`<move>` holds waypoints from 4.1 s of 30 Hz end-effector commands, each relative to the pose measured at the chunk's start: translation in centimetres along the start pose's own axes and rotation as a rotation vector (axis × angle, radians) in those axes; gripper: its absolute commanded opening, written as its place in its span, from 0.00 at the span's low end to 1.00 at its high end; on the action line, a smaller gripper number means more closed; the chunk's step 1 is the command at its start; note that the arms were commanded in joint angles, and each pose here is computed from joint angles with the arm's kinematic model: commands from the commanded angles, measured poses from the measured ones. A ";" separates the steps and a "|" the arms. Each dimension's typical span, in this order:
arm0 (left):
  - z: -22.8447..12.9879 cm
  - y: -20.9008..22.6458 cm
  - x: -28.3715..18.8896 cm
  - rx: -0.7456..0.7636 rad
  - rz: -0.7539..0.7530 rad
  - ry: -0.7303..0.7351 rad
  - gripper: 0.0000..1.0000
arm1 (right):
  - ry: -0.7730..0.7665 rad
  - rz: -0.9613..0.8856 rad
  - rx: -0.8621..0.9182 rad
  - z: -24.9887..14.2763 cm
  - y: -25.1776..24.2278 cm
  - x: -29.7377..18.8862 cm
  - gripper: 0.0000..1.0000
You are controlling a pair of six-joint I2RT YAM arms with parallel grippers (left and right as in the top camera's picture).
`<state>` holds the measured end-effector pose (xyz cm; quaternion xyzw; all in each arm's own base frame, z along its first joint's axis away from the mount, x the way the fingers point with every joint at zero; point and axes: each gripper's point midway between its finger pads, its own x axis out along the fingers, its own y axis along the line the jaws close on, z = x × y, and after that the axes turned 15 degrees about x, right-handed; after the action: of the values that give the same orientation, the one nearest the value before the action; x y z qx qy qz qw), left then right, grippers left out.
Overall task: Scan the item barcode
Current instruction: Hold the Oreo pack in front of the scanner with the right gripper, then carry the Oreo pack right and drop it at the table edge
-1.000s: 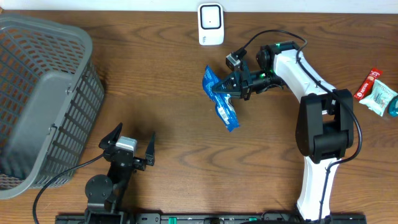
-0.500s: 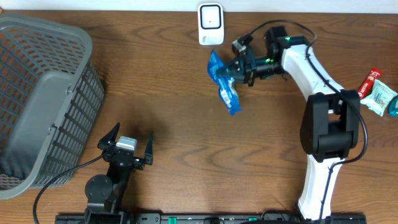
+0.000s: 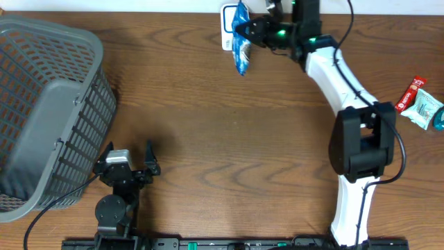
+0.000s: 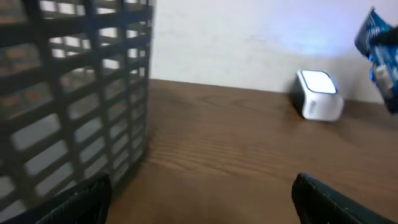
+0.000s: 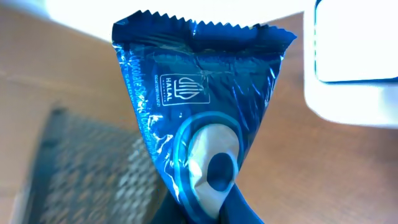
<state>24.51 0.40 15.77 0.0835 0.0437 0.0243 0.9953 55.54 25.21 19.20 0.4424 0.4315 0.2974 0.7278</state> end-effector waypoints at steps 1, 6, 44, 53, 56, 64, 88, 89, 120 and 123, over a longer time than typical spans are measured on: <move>-1.1 1.1 0.0 -0.051 0.069 0.031 0.93 | -0.311 -0.185 -0.216 4.0 1.1 -0.2 0.01; -1.7 1.0 0.0 -0.047 0.066 0.057 0.93 | -0.538 -0.355 -0.519 6.5 2.4 -0.4 0.01; -2.0 0.9 0.0 -0.045 0.064 0.070 0.93 | -0.731 -0.501 -0.985 12.8 1.4 6.8 0.01; -2.0 0.9 0.0 -0.045 0.064 0.070 0.93 | -0.697 -0.517 -0.981 12.1 -1.9 8.8 0.01; -2.0 0.9 0.0 -0.045 0.064 0.070 0.93 | -0.703 -0.512 -0.983 12.1 -2.1 9.0 0.01; -2.0 0.9 0.0 -0.045 0.064 0.070 0.93 | -0.785 -0.534 -0.972 13.1 -1.5 7.9 0.01; -2.0 0.9 0.0 -0.045 0.064 0.070 0.93 | -0.472 -1.291 -0.264 10.2 -6.0 -23.7 0.01; -2.0 0.9 0.0 -0.045 0.064 0.070 0.93 | -0.457 -1.325 -0.215 10.0 -7.4 -25.1 0.01; -2.0 0.9 0.0 -0.045 0.064 0.070 0.93 | -0.370 -1.442 0.436 6.5 -33.7 -43.8 0.52; -2.0 0.9 0.0 -0.045 0.064 0.070 0.93 | -0.363 -1.418 0.426 6.7 -33.2 -43.1 0.99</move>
<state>24.40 1.17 15.64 0.0618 0.0493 0.0472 0.9957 43.01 -27.84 5.41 0.2264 0.5402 -0.4256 0.6898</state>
